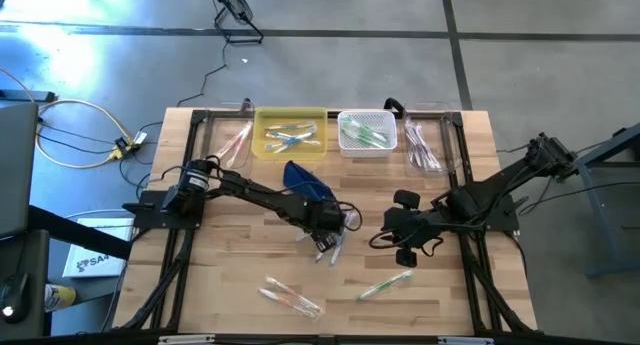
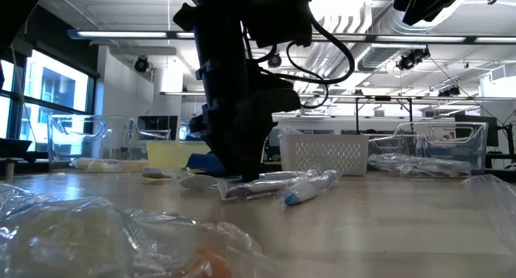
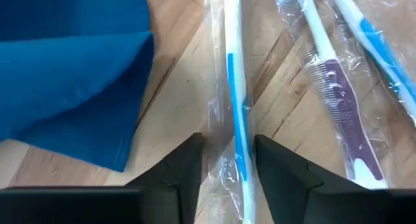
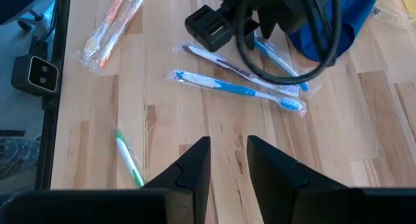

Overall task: Pick & Place Toothbrushes
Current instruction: Put the blue toothbrush into the yellow bin

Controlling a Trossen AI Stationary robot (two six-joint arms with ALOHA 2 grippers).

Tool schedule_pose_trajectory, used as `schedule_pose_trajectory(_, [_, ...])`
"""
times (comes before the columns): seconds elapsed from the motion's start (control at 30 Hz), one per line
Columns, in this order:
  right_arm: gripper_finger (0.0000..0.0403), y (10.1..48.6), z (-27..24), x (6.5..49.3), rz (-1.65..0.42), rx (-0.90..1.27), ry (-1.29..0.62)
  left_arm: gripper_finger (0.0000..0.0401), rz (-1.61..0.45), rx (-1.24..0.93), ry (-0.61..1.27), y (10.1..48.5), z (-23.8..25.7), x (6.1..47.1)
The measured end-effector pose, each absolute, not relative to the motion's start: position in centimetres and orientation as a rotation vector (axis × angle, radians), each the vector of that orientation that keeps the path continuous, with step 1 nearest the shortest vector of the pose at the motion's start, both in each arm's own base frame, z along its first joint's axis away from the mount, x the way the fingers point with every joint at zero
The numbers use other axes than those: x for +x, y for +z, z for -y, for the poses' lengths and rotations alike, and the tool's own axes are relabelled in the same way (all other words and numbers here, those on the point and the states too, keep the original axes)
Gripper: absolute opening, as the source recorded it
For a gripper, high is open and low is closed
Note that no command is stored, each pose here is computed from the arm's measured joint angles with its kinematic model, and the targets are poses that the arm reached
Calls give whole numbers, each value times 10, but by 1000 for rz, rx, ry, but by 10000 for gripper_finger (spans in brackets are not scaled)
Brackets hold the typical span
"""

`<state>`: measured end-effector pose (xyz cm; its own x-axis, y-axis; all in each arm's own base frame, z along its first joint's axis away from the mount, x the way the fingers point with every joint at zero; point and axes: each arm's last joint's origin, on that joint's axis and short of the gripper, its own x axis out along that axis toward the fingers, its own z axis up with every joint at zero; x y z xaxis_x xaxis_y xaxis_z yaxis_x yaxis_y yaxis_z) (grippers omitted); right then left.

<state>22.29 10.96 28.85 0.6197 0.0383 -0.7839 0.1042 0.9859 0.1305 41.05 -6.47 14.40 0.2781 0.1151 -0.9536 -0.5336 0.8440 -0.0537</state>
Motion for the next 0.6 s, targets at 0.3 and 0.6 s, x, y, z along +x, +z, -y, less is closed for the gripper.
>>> schedule_pose_trajectory(0.3, [94, 288, -109, 223, -906, 168, -39, 48, -1223, -417, 407, 145, 66, 411])
schedule_pose_trajectory(0.6, [94, 288, -112, 221, -910, 163, -28, 20, -1217, -382, 378, 162, 65, 406])
